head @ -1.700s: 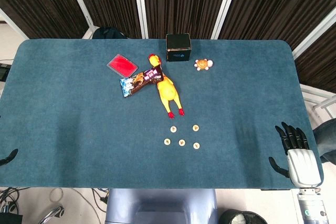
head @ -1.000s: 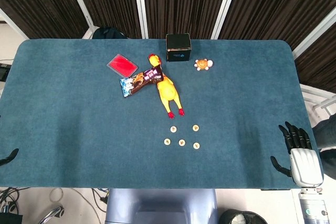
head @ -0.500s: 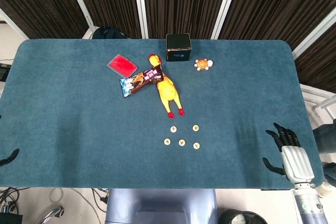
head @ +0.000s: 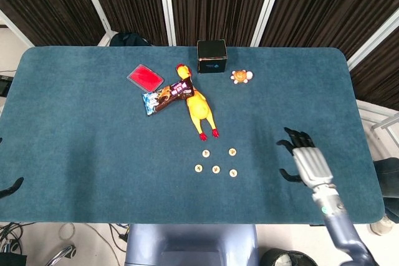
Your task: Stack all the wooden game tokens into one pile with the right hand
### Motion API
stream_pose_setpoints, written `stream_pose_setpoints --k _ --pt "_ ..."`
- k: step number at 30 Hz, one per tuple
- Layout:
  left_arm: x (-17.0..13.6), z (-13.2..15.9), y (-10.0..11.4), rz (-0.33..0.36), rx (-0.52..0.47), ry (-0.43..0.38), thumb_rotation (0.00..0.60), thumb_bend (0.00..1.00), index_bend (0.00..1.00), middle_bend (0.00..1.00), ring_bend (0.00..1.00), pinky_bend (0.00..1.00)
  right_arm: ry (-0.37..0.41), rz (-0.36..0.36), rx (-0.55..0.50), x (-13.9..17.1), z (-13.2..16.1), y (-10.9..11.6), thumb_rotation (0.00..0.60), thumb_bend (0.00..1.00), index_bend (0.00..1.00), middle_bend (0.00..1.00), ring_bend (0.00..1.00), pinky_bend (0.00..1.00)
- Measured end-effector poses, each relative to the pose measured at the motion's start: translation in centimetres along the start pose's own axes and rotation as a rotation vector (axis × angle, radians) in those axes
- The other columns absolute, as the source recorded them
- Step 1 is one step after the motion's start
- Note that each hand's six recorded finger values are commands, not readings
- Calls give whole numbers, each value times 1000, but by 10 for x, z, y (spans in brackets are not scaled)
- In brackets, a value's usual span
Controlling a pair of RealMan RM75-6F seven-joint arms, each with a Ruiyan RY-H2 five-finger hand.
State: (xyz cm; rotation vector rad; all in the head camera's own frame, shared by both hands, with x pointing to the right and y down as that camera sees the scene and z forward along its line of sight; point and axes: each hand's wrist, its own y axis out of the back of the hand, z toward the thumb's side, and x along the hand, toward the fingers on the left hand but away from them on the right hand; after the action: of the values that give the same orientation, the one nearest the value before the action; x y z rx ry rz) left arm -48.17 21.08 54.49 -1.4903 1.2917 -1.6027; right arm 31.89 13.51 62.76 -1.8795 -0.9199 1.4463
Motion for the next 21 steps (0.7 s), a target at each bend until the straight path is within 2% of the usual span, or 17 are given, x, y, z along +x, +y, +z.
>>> stream_pose_setpoints --k 12,21 --pt "0 -1 0 -6 -5 6 600 187 103 0 0 160 50 79 25 -63 83 -51 600 340 334 0 0 0" --pt "1 -3 1 -5 -11 14 600 187 103 0 0 160 47 73 67 -88 106 -70 600 340 367 0 0 0"
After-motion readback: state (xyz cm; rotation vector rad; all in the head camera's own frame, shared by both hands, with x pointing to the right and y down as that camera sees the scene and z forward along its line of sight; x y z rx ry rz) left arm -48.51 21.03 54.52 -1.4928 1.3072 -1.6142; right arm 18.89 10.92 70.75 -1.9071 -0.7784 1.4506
